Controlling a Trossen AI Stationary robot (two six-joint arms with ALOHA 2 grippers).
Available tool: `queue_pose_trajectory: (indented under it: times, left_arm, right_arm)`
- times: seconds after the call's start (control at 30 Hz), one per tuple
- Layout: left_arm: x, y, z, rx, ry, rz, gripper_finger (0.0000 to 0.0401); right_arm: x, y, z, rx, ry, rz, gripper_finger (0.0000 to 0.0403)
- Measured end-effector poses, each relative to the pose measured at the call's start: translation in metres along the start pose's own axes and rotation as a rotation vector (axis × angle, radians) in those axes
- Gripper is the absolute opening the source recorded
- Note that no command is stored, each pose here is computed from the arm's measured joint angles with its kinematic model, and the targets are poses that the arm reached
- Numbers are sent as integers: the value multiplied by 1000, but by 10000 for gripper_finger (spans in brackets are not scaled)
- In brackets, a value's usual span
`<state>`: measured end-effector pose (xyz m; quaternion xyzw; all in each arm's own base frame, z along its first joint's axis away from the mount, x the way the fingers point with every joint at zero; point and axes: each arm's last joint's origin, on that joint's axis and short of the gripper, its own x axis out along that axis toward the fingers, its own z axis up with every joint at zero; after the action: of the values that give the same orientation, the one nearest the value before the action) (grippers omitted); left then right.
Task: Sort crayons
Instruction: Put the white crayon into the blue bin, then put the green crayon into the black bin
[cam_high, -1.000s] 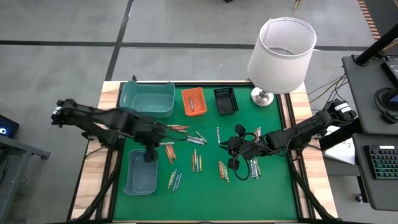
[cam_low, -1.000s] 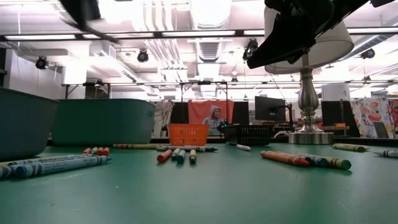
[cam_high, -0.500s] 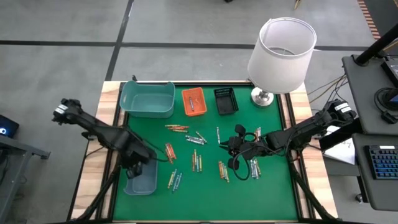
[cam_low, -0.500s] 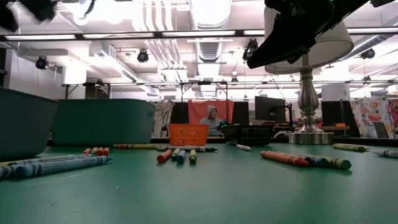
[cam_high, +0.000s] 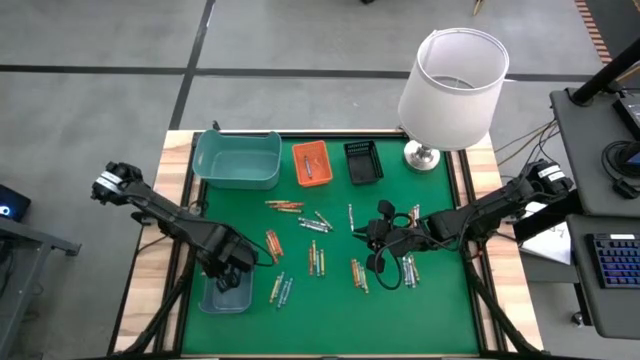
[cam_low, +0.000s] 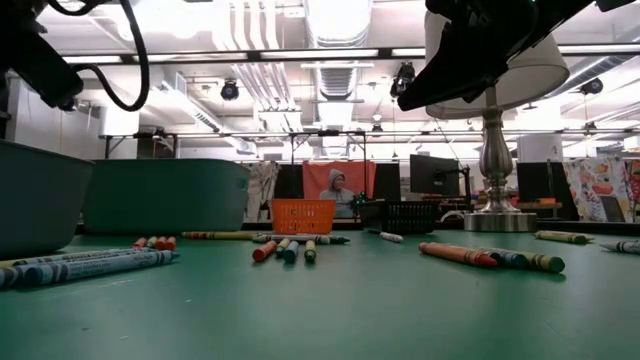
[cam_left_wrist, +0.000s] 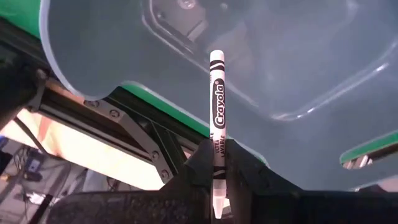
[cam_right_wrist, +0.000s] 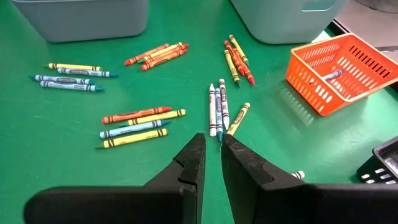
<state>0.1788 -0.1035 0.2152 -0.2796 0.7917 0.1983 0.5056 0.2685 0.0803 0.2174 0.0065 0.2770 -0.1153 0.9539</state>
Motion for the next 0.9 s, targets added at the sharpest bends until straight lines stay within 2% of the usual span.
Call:
queue_pose_trajectory:
  times: [0.33, 0.57, 0.9]
  left_arm:
    - [14, -9, 12, -118, -27, 96, 6]
    - [23, -14, 19, -133, -23, 143, 30]
    - [27, -16, 21, -97, -14, 166, 71]
  right_arm:
    - [0, 0, 0, 0, 0, 0, 43]
    - [0, 0, 0, 0, 0, 0, 43]
    - [0, 0, 0, -2, 0, 0, 43]
